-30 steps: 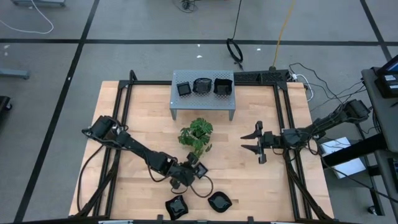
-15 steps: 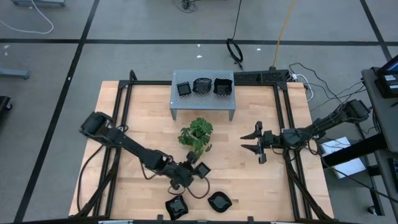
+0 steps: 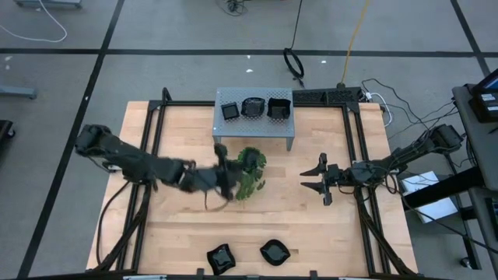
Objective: Pick & Place Mini shaped plates
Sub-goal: Stack the black square plate on top of the other black square plate on the shelf
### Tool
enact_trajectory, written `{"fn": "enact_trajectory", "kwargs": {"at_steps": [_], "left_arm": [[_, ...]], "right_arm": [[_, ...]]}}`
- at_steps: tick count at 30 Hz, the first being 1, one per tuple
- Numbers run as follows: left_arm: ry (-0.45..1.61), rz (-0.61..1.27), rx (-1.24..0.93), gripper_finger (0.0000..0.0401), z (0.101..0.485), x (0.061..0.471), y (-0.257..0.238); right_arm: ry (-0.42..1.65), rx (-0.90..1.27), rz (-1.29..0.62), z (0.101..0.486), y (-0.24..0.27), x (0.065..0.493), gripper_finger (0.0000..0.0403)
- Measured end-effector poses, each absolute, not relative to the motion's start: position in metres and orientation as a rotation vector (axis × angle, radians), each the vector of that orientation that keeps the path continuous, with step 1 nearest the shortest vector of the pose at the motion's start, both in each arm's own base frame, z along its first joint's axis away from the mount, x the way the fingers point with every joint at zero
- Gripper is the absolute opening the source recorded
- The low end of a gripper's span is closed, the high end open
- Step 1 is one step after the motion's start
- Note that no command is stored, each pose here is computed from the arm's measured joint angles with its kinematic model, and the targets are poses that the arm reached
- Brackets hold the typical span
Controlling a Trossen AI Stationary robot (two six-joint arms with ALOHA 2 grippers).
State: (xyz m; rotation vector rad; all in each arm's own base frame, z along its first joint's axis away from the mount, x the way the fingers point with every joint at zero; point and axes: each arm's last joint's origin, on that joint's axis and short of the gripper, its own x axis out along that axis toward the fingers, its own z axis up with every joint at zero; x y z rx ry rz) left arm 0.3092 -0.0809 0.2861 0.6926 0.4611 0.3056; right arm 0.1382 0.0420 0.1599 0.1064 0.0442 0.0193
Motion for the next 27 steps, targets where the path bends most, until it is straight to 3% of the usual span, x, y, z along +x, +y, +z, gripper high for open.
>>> {"fn": "enact_trajectory", "kwargs": {"at_steps": [5, 14, 27], "left_arm": [[0.498, 0.458, 0.649, 0.0008, 0.299, 0.308, -0.027], [0.668, 0.581, 0.528, 0.0014, 0.284, 0.304, 0.058], [0.772, 0.659, 0.382, 0.0005, 0.275, 0.287, 0.101]], "right_arm": [[0.039, 0.023, 0.021, 0.160, 0.042, 0.138, 0.0145], [0.036, 0.009, 0.022, 0.161, 0.042, 0.138, 0.0145], [0.037, 0.008, 0.023, 0.161, 0.042, 0.138, 0.0145]]}}
